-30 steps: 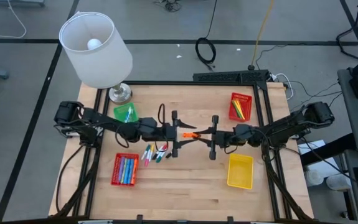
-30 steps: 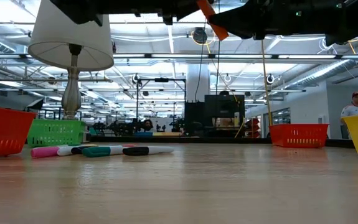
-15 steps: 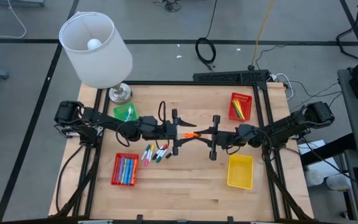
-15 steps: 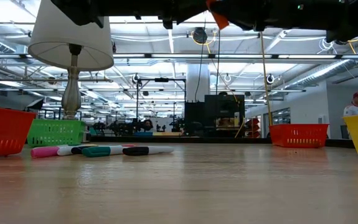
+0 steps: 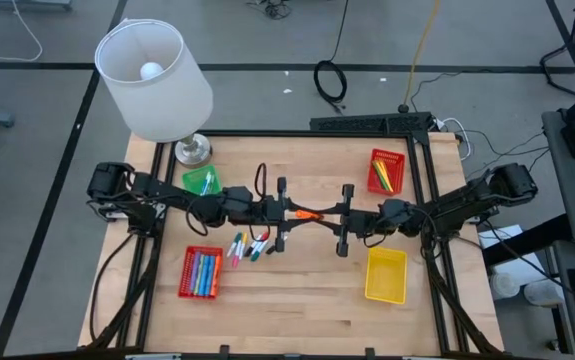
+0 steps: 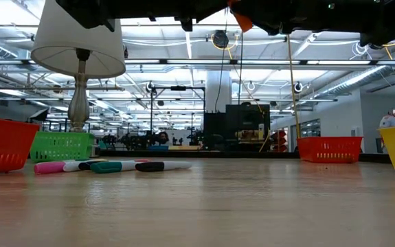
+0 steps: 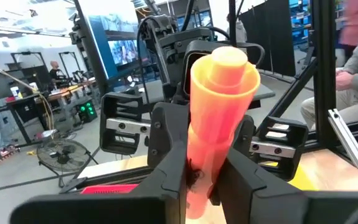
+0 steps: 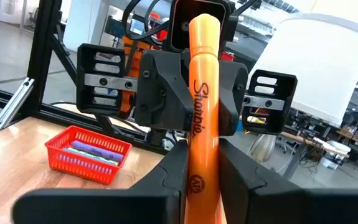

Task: Pick & Place Markers
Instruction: Put the orange highlighter pen into the bottom red basket

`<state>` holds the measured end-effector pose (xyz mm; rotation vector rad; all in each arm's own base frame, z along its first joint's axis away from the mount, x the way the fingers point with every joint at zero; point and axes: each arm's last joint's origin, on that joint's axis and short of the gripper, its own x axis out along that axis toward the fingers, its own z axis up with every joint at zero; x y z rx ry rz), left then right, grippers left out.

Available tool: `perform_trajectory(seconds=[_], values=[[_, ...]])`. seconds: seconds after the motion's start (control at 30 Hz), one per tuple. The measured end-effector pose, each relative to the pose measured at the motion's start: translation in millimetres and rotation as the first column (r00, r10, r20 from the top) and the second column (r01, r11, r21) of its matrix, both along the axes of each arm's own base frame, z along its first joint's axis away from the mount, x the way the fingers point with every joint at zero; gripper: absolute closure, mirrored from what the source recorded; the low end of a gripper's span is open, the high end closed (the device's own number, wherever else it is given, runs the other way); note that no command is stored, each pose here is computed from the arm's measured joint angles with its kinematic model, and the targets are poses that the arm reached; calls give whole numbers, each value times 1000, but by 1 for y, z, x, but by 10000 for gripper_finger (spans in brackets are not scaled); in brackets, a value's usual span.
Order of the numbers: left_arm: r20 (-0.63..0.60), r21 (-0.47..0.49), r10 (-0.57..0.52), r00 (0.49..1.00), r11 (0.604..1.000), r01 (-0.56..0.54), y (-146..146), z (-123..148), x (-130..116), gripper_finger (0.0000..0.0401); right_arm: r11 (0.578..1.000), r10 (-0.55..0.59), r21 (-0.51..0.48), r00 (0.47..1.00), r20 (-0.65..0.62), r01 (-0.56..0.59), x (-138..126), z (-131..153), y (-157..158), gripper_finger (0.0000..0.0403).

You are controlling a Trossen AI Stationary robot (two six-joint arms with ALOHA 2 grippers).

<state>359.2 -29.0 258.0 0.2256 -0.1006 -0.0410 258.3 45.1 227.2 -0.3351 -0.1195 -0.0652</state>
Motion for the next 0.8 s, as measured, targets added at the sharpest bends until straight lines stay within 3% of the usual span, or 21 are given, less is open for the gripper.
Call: perform_trajectory(seconds=[0.13,0.23,0.33,0.43,0.53,0.67,0.73,0.8], values=[[-3,-6,-9,1000,1000,9,-3,2,-2,342,999,4,44,999,-36,-3,1,-3,0,305],[-3,-4,26,1000,1000,-26,-7,15,-11,342,992,-68,100,989,-128,82,1,-13,-2,251],[-88,-22,117,989,993,-120,-13,31,-29,342,979,-147,111,970,-192,170,-1,-19,-5,207],[-235,-95,226,945,963,-254,-22,41,-57,342,971,-187,100,950,-251,217,-3,-24,-6,176],[-374,-186,284,883,910,-371,-33,45,-90,342,968,-186,113,943,-274,224,-7,-21,-7,160],[-502,-356,260,825,807,-471,-46,45,-127,342,958,-179,164,939,-295,234,-15,-16,-9,157],[-533,-349,253,807,803,-483,-56,43,-140,342,956,-171,185,943,-285,229,-18,-11,-9,160],[-535,-320,245,809,828,-462,-67,42,-146,342,955,-163,197,946,-282,224,-22,-7,-8,163]])
